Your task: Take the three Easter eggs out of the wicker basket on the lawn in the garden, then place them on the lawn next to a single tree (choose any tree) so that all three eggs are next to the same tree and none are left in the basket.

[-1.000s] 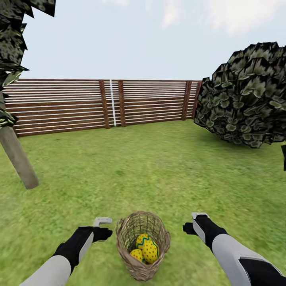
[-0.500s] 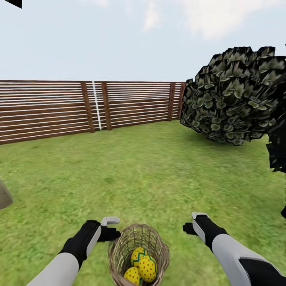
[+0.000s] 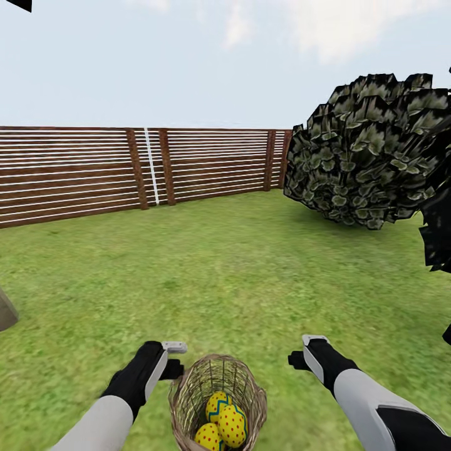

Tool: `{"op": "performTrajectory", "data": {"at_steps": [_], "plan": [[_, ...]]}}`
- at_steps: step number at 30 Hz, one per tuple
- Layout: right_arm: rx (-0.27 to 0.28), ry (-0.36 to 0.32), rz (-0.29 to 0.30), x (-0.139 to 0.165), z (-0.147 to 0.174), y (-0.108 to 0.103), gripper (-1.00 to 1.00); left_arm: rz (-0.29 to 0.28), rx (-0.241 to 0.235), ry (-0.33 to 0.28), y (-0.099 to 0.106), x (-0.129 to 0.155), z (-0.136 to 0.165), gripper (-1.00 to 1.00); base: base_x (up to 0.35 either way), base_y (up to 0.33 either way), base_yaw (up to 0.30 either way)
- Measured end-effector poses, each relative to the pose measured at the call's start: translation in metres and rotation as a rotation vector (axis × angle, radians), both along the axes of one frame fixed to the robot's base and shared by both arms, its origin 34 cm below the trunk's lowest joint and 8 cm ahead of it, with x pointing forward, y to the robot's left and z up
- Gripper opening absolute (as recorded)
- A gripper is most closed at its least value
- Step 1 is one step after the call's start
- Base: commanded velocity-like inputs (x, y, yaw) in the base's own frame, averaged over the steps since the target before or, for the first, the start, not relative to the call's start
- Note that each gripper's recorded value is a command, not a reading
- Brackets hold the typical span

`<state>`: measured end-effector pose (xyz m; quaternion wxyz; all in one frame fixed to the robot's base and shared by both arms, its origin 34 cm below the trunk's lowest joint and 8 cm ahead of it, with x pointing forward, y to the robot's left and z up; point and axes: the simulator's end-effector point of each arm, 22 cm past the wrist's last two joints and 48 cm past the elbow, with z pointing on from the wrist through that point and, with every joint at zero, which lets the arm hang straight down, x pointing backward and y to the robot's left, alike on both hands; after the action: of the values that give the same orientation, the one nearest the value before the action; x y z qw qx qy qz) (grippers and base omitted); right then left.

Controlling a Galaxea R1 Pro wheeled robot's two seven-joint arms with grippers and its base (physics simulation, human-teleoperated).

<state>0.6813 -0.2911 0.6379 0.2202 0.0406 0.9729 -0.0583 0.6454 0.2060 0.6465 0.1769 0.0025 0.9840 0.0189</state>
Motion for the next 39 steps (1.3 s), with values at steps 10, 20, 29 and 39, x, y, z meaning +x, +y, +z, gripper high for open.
{"op": "performTrajectory", "data": {"at_steps": [10, 20, 29, 39], "plan": [[-0.004, 0.001, -0.001, 0.000, 0.000, -0.003, 1.00, 0.047, -0.031, 0.012, -0.011, -0.002, 0.002, 1.00, 0.000, 0.000, 0.000], [-0.004, -0.001, -0.001, 0.000, -0.010, -0.003, 1.00, 0.043, -0.052, 0.013, -0.016, -0.003, -0.009, 1.00, 0.000, 0.000, 0.000], [-0.003, -0.002, 0.000, -0.001, -0.025, -0.003, 1.00, 0.063, -0.055, 0.017, -0.007, -0.005, -0.027, 1.00, 0.000, 0.000, 0.000], [-0.003, -0.003, 0.000, -0.002, -0.043, -0.003, 1.00, 0.067, -0.056, -0.018, -0.005, 0.003, -0.037, 1.00, 0.000, 0.000, 0.000]]}}
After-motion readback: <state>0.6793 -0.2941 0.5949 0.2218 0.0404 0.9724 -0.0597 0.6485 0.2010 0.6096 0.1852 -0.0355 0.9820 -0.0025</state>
